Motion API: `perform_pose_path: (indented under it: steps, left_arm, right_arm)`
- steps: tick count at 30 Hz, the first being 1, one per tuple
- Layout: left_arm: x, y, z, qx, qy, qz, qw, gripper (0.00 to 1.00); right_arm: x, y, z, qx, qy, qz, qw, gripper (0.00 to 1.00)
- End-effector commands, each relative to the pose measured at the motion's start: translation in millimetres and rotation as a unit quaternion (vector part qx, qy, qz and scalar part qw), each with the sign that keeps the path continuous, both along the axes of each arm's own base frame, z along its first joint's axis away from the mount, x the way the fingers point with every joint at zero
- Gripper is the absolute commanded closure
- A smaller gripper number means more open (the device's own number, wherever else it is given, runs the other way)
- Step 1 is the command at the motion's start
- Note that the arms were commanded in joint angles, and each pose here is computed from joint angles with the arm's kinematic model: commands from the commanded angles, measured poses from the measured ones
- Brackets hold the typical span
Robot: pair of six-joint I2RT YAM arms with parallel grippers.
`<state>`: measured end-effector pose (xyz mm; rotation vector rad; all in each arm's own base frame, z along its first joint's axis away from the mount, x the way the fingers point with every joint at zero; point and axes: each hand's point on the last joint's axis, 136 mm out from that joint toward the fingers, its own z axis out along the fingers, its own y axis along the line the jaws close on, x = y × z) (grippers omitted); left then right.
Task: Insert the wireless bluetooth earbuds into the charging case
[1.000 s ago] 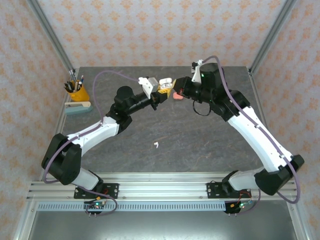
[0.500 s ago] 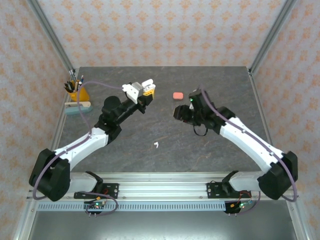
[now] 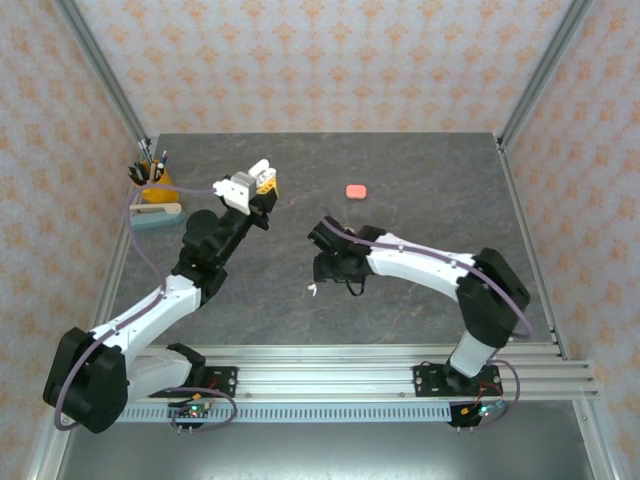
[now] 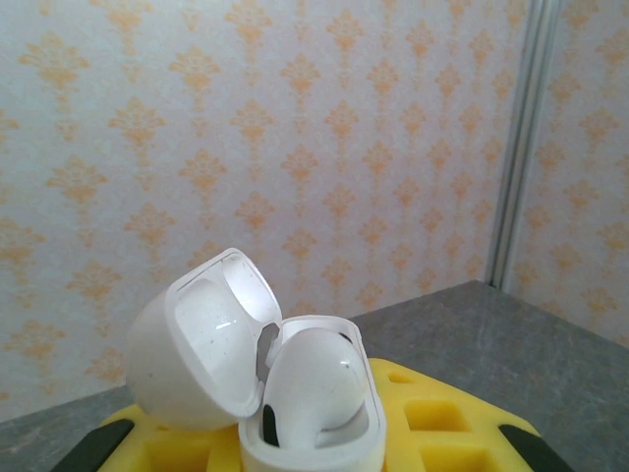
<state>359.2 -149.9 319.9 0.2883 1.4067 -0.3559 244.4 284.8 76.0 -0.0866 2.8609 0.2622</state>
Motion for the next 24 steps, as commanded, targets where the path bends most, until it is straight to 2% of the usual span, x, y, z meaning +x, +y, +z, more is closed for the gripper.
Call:
perform_pose_path:
  steps: [1,10,24]
  left_arm:
    - [-3.8,21.0,20.1,-0.026,-0.035,0.041,0.998,1.0]
    - [-2.2,41.1,19.2,-0.042,-0.036,0.07,0.996,1.0]
    - [-1.3,45.7,12.7,-0.043,-0.033,0.076,0.996,1.0]
  right_arm:
    - [0.8,2.1,-4.7,-0.041,-0.004,-0.002,0.999,0.32]
    - [-3.1,38.7,-23.9,-0.079,0.011,0.051,0.995,0.35]
    - [-7.2,43.2,-49.2,-0.107,0.043,0.07,0.991,0.41]
